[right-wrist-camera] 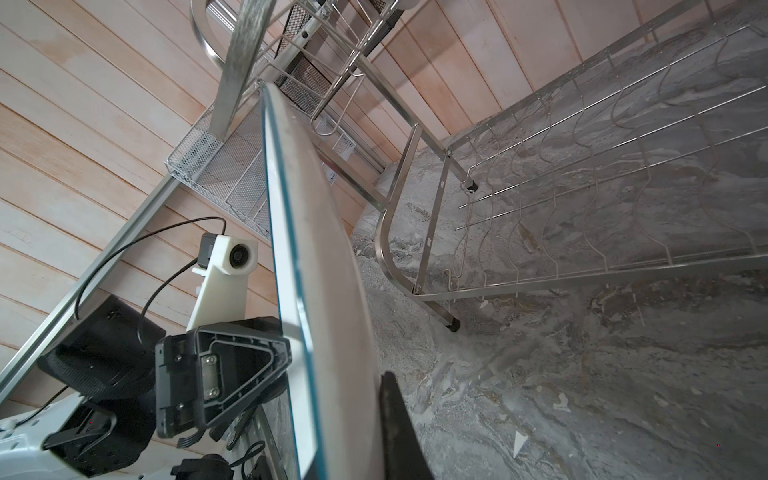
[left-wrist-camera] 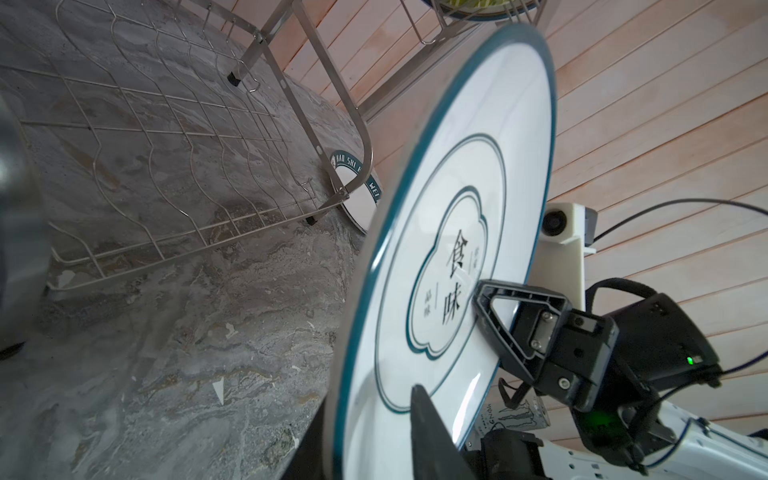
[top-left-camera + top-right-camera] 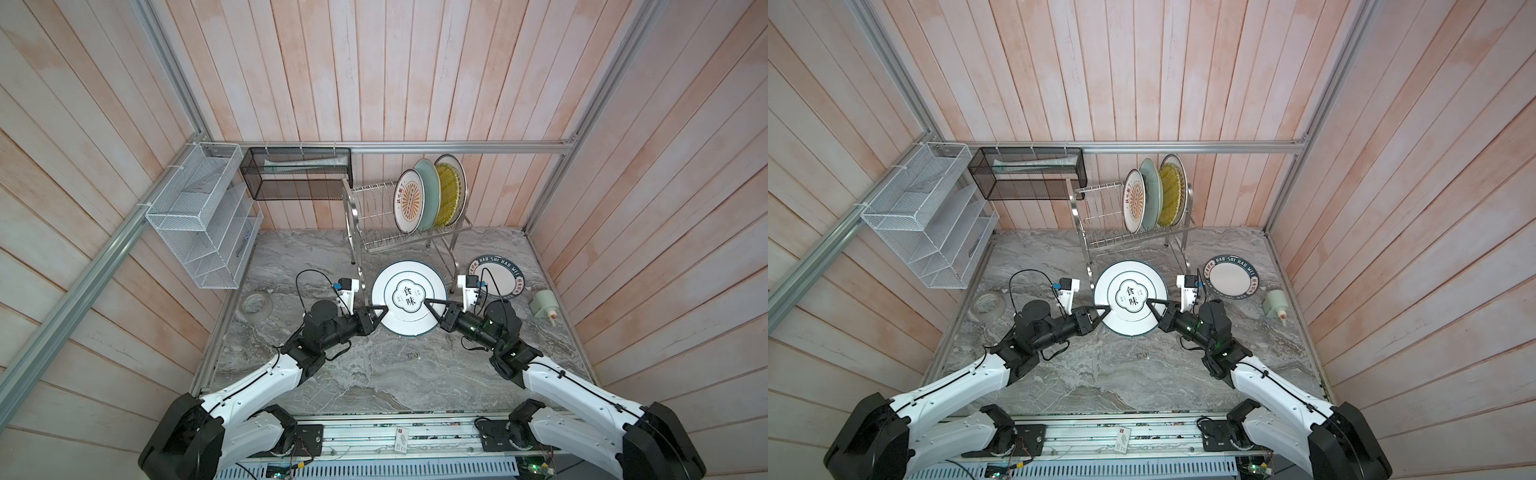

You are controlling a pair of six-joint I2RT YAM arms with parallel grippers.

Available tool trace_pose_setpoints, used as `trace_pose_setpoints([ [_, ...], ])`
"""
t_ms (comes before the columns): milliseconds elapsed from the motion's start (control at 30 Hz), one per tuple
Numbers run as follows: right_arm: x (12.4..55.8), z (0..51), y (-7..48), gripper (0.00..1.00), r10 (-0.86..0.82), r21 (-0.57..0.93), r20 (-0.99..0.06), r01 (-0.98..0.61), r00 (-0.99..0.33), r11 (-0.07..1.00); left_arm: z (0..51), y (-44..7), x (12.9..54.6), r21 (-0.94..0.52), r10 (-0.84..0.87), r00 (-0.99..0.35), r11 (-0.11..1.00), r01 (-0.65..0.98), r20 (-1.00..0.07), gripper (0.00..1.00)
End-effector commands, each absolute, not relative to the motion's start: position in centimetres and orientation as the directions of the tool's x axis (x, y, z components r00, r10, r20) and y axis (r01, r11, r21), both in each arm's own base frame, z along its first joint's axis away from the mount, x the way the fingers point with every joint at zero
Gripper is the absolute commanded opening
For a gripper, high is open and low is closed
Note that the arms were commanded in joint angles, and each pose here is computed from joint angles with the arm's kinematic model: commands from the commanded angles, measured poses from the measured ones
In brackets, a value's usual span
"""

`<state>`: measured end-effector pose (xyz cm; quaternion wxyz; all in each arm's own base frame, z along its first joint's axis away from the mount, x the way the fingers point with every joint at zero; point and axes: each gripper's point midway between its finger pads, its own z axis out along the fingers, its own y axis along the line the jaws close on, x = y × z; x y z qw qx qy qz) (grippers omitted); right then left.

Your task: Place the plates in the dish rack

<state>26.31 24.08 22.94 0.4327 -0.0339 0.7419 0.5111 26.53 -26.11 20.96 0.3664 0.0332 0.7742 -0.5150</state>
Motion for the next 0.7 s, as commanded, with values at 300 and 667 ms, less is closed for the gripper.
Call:
trace_pose_setpoints([
  [300,26.7,27.6,21.6,0.00,0.455,0.647,-0.763,-0.526,-0.460,0.552,22.8,-24.7,26.9,-0.684,-0.300,-0.658,0.568,0.458,-0.690,0.59],
  [667,26.1,32.2,21.4,0.00,0.411,0.546,-0.837,-0.609,-0.362,0.575,22.7,-23.4,26.2,-0.636,-0.280,-0.624,0.614,0.467,-0.729,0.60],
])
